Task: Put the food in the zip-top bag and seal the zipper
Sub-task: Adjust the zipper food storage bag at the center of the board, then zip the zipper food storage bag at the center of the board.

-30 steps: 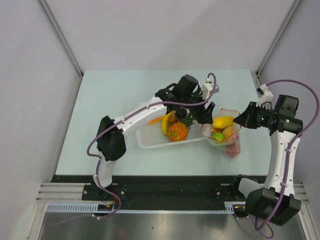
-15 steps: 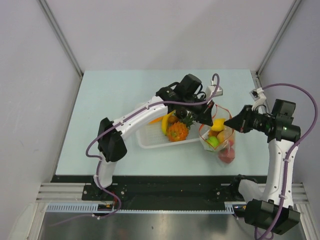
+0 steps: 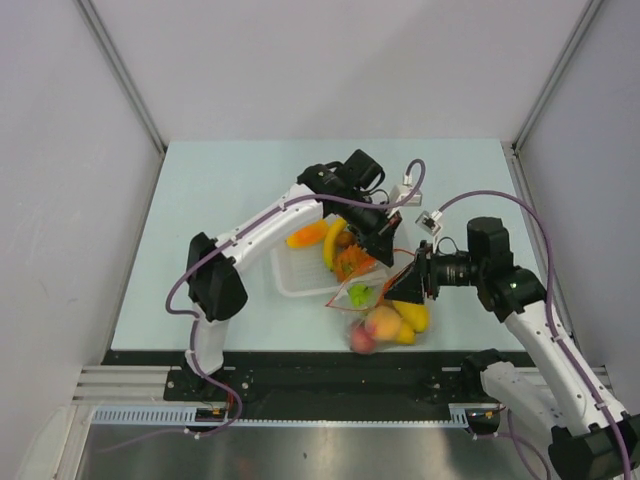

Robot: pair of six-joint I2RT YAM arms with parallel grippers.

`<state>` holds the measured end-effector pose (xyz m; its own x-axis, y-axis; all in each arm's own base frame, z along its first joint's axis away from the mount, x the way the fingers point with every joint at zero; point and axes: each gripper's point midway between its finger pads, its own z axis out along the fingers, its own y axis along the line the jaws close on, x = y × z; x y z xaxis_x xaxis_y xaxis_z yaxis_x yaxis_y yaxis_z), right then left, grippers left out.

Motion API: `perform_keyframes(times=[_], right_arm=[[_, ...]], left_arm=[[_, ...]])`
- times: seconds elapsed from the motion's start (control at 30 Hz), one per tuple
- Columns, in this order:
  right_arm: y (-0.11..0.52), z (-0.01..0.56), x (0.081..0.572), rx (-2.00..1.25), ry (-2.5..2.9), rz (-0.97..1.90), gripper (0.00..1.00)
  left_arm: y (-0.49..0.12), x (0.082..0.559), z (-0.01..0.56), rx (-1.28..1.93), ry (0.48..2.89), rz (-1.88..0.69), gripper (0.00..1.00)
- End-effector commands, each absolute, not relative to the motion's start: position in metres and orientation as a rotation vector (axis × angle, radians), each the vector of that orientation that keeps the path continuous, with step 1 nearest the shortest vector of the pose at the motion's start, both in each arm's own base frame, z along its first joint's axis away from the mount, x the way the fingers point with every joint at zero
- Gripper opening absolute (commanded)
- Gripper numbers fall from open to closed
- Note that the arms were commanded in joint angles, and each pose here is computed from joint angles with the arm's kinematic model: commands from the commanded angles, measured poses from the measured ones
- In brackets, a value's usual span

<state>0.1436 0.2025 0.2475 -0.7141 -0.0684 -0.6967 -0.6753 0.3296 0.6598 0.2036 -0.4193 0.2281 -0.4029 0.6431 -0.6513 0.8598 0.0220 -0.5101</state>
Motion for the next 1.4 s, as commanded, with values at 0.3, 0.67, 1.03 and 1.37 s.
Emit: perform_keyframes(times=[0.3,0.67,1.03,1.37], right_arm=[[0.149,0.311,0.171,-0.834,1.730,0.896,0.66],[0.122,0.253,0.205,-0.932,1.683,0.747,0.60],[0.126,0.253,0.227,-1.057,1.534,0.724,0.66],[0.123,0.231,0.235,-1.179,1.505,0.700,0.63]], left_arm=[[-0.382,0.206,0.239,1.819,1.708,-1.177,0.06],[-0.384,0.199,0.242,1.938,1.350,-1.105,0.13],[-0.402,0.188,0.233,2.026,1.166,-1.112,0.15],[-0.418,0.191,0.230,2.048,1.125,-1.111,0.16]])
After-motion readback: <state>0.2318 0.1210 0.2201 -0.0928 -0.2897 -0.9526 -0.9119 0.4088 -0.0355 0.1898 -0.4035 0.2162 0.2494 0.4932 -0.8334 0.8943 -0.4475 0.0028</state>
